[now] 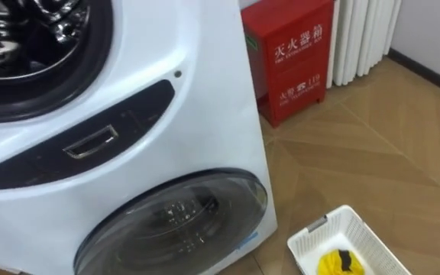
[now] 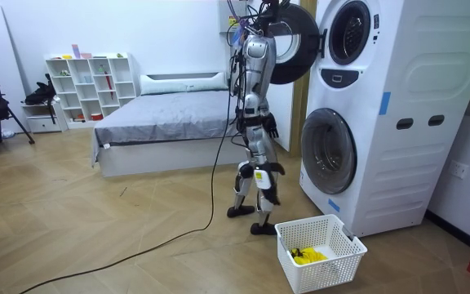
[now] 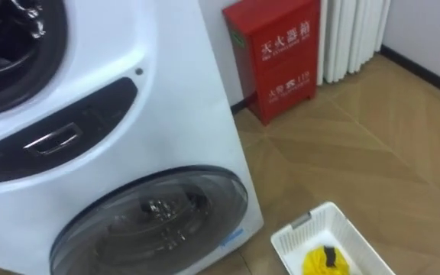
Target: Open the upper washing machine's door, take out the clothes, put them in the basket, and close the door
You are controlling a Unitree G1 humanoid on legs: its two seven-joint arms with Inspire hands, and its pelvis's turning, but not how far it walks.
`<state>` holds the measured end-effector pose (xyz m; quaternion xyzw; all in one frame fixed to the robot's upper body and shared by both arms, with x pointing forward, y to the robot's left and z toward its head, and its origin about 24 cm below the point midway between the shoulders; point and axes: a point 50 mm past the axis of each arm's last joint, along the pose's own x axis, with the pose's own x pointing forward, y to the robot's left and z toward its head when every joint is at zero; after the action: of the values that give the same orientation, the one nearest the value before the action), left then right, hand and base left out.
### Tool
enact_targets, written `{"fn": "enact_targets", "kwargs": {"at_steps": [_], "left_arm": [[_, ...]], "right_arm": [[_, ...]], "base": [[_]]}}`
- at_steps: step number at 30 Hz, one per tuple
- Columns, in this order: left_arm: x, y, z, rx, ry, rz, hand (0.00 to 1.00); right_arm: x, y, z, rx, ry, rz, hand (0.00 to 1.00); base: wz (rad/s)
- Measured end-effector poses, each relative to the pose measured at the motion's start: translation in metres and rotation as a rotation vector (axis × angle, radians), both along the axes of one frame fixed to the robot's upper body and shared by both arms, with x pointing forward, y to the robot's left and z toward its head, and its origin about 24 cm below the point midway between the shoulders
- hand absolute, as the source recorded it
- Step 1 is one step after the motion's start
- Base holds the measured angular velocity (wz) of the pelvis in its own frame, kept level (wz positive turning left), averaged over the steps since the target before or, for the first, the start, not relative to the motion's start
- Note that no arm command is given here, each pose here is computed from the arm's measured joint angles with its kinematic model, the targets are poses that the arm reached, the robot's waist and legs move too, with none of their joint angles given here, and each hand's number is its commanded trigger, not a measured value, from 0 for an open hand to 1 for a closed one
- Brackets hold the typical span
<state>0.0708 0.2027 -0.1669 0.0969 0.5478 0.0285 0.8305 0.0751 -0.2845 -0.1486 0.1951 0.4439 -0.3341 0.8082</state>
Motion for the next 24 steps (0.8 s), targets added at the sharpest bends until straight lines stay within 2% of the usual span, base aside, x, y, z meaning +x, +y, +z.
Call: {"fn": "enact_targets", "kwargs": {"at_steps": [7, 13, 20, 24], "left_arm": [[-0.009, -0.009, -0.003, -0.026, 0.033, 0.053, 0.0], [-0.014, -0.022, -0.005, -0.033, 0.049, 0.097, 0.0], [-0.019, -0.01, -0.005, -0.004, 0.076, 0.18, 0.0], [-0.029, -0.001, -0.005, 0.012, 0.09, 0.258, 0.0]], "right_arm": [[-0.025, 0.03, -0.015, 0.231, -0.036, -0.256, 0.0], [-0.027, 0.045, -0.019, 0.326, -0.096, -0.43, 0.0], [-0.02, 0.047, -0.019, 0.388, -0.168, -0.615, 0.0], [-0.021, 0.049, -0.02, 0.398, -0.151, -0.663, 0.0]], "base": [[0.12], [0.23], [0.21], [0.15]]}}
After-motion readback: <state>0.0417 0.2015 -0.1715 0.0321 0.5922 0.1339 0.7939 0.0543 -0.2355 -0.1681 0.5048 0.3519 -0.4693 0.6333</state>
